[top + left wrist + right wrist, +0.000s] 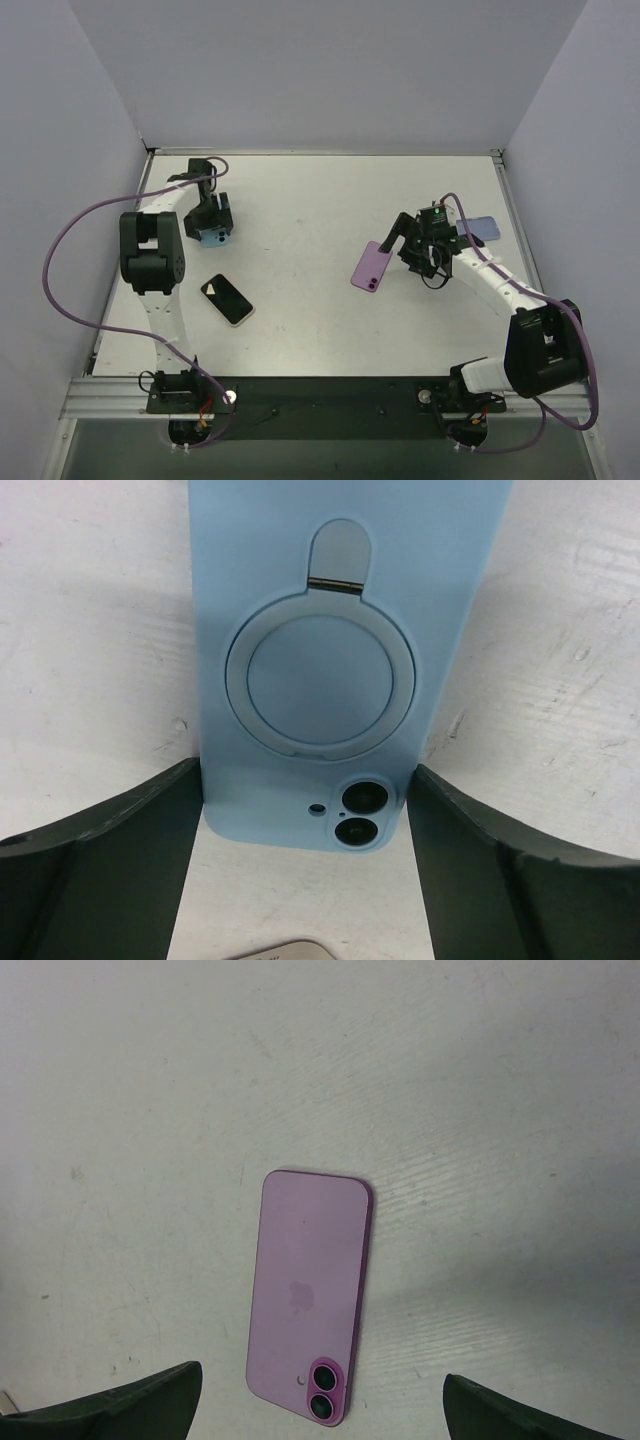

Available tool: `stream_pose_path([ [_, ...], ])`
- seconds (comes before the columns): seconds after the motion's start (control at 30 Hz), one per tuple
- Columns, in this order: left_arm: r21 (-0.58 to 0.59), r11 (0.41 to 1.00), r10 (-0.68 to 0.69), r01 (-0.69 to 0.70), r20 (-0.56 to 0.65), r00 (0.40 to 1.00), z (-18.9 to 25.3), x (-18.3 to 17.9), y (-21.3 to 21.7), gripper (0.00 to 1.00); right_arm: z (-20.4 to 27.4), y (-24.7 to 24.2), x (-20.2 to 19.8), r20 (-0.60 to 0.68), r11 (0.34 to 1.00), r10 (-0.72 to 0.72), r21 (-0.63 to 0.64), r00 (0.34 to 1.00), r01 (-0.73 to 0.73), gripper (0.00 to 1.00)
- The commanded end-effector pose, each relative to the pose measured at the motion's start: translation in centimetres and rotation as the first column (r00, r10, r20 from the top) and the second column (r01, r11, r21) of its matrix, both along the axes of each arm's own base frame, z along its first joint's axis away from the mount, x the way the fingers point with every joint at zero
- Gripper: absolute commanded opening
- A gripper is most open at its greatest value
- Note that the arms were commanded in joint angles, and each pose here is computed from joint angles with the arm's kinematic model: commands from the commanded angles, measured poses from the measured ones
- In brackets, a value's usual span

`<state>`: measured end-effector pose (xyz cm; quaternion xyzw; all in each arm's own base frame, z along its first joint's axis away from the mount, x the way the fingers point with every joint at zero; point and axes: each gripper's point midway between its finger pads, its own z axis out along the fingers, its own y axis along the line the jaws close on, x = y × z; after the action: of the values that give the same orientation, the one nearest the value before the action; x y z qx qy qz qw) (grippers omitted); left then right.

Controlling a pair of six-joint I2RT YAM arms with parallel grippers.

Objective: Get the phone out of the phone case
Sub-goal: Move the phone to the center of the board.

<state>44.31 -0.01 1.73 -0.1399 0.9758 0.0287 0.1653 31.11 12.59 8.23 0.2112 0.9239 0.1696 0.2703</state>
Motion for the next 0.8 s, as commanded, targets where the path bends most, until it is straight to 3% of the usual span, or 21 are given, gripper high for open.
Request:
stream_pose_path([
  [0.0,-0.039,0.999,-0.014,0.013,-0.010,1.000,-0.9,0.3,-0.5,0.75,0.7,0.1,-0.6,-0.005,0.999,0.032,-0.015,0.999,-0.032,1.00],
  [0.13,-0.150,0.989,-0.014,0.014,0.004,1.000,-0.7,-1.1,-3.4,0.61,1.2,0.3,-0.4,0.008,0.999,0.034,-0.008,0.999,-0.034,0.99],
  [0.43,-0.238,0.964,-0.123,0.117,-0.012,0.992,0.4,-7.0,-13.2,0.54,2.1,0.8,-0.2,0.031,0.999,0.045,0.006,0.999,-0.045,0.99],
  [0.7,-0.455,0.842,-0.307,0.289,0.035,0.951,2.5,-13.6,-25.5,0.49,3.6,3.7,0.8,0.048,0.991,0.120,0.059,0.992,-0.123,0.98],
  [0.77,-0.487,0.829,-0.297,0.275,0.034,0.954,2.9,-14.6,-26.5,0.49,3.8,4.9,1.0,0.044,0.986,0.139,0.088,0.989,-0.142,0.98],
])
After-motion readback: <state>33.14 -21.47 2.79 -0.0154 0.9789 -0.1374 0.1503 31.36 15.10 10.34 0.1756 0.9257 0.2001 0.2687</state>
